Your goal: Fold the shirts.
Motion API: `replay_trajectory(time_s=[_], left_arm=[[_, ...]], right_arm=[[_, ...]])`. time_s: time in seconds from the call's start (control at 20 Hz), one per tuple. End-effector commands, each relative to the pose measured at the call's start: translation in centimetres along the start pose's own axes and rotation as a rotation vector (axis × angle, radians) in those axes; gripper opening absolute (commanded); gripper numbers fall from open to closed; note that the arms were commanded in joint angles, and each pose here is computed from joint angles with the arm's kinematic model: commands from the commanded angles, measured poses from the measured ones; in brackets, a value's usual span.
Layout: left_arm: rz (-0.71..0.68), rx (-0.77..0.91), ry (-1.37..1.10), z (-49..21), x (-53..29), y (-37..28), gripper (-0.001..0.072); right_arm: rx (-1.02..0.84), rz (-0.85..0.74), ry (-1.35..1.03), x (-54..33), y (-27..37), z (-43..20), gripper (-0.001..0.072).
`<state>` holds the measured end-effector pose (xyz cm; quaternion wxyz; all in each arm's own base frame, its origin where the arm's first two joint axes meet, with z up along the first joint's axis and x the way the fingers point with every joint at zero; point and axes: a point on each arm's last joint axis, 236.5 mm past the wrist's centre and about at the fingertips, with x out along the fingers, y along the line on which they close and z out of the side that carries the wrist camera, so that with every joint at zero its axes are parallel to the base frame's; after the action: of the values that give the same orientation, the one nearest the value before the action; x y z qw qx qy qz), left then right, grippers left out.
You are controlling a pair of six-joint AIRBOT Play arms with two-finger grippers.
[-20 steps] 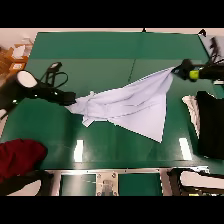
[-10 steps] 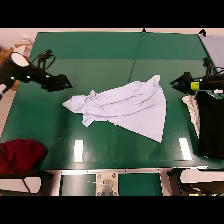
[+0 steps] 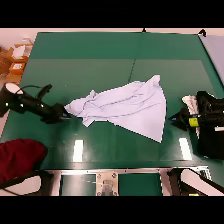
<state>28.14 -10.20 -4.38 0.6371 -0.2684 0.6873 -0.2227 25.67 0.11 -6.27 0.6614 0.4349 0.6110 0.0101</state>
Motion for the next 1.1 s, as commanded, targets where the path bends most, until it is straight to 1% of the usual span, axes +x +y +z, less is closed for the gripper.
replay_trajectory(time_s=[0.0, 0.05, 0.15, 0.25, 0.4, 0.55, 0.6, 0.65, 0.7, 0.75, 0.8, 0.85, 0.9, 0.95, 1.05], left_arm=[[-0.091, -0.075, -0.165, 0.4, 2.7, 0.1, 0.0550], [-0.097, -0.080, -0.210, 0.9, 3.4, 0.3, 0.0472], [-0.076, -0.073, -0.231, 1.3, 5.3, 0.1, 0.0474], [-0.027, -0.021, -0.241, 1.8, 7.5, -0.6, 0.0473], [0.010, -0.021, -0.284, 3.0, 9.9, -0.9, 0.0473], [-0.018, -0.066, -0.305, 3.9, 10.7, -1.2, 0.0471], [-0.030, -0.070, -0.306, 4.2, 10.7, -1.5, 0.0348], [-0.043, -0.043, -0.295, 4.1, 10.6, -2.1, 0.0113], [-0.062, -0.014, -0.275, 3.9, 10.6, -2.8, 0.0059], [-0.083, 0.007, -0.250, 3.5, 10.5, -3.6, 0.0024], [-0.103, 0.021, -0.228, 3.1, 10.4, -4.3, 0.0023], [-0.120, 0.033, -0.213, 3.0, 10.2, -4.9, 0.0023], [-0.139, 0.048, -0.201, 3.0, 10.0, -5.7, 0.0023], [-0.159, 0.071, -0.189, 3.1, 9.6, -6.6, 0.0023], [-0.198, 0.153, -0.190, 3.5, 7.6, -9.4, 0.0022]], right_arm=[[0.099, -0.039, 0.006, 2.6, -3.1, -3.1, 0.0359], [0.107, -0.044, 0.008, 3.1, -3.6, -3.5, 0.0359], [0.113, -0.050, 0.014, 3.6, -4.1, -4.0, 0.0358], [0.107, -0.058, 0.010, 4.1, -4.6, -4.3, 0.0358], [0.110, -0.059, 0.025, 4.5, -4.7, -4.9, 0.0357], [0.068, -0.067, 0.037, 5.0, -4.2, -5.2, 0.0354], [0.051, -0.067, 0.034, 5.3, -3.9, -5.2, 0.0347], [0.040, -0.059, 0.036, 5.6, -3.4, -5.3, 0.0346], [0.028, -0.049, 0.043, 5.9, -2.8, -5.5, 0.0346], [0.019, -0.039, 0.051, 6.1, -2.2, -5.8, 0.0344], [0.011, -0.028, 0.059, 6.3, -1.7, -6.0, 0.0296], [-0.001, -0.023, 0.070, 6.5, -1.3, -6.3, 0.0215], [-0.016, -0.018, 0.077, 6.7, -1.0, -6.6, 0.0162], [-0.043, 0.005, 0.078, 6.8, -0.3, -6.6, 0.0024], [-0.075, 0.085, 0.067, 6.3, 2.0, -6.1, 0.0015]])
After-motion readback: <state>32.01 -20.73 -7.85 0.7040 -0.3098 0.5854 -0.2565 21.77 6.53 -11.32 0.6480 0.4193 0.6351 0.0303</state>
